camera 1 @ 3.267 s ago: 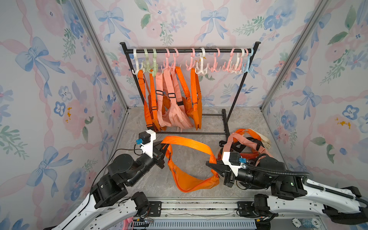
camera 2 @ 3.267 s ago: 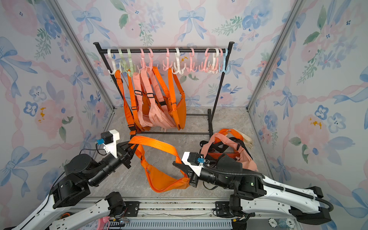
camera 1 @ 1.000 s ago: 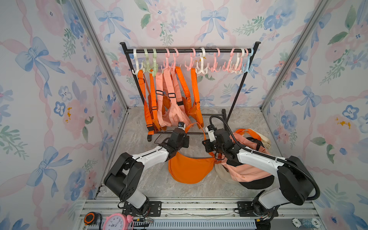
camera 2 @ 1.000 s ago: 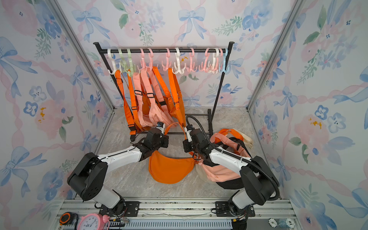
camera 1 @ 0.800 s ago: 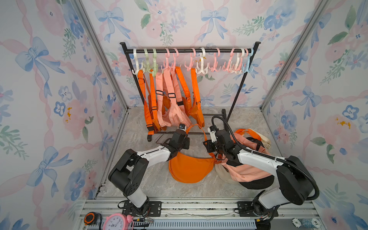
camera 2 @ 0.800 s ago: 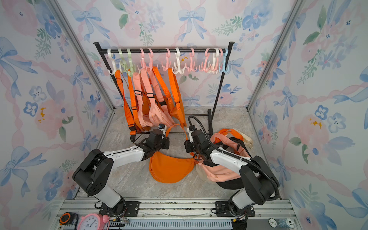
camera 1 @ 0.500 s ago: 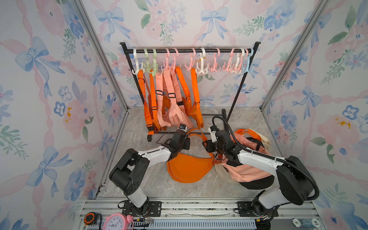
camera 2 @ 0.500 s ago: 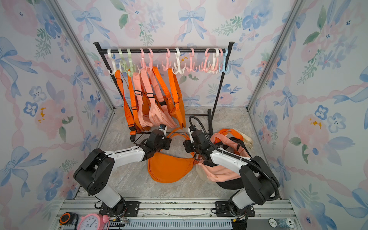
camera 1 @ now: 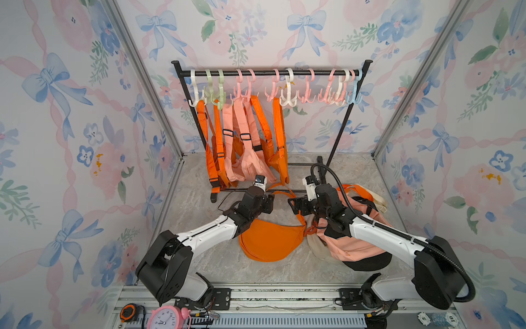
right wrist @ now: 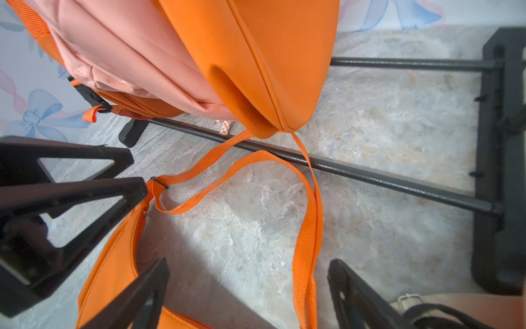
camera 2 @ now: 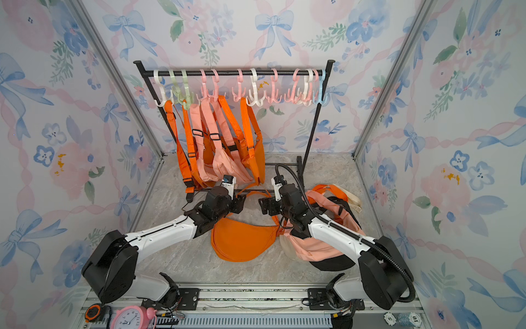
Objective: Take the bag off the hook
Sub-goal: Place the bag at the center of the board.
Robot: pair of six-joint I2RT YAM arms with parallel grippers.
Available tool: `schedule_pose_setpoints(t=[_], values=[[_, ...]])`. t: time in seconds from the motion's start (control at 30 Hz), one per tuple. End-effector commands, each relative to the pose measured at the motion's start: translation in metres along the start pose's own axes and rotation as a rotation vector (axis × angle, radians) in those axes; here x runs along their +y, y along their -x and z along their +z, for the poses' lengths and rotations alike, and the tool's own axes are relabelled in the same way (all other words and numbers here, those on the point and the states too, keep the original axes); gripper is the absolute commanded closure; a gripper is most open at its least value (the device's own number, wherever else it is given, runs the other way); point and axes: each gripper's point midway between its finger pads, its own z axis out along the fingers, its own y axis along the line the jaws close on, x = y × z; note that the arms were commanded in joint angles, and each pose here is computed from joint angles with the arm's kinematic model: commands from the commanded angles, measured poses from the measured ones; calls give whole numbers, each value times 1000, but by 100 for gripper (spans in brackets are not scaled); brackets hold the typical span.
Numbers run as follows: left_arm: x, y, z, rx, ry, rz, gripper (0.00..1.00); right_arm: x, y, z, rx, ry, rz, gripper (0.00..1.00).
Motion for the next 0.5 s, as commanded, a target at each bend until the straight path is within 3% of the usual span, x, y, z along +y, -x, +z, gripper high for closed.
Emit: schedule_pose_setpoints(t=[0.0,0.47], values=[[-2,11,-15,-22,3,-5,42,-2,10,-16,-30,-10,-34,5],[-24,95,-54,-121,-94,-38,39,7,32,-69,-151,30,-58,0]])
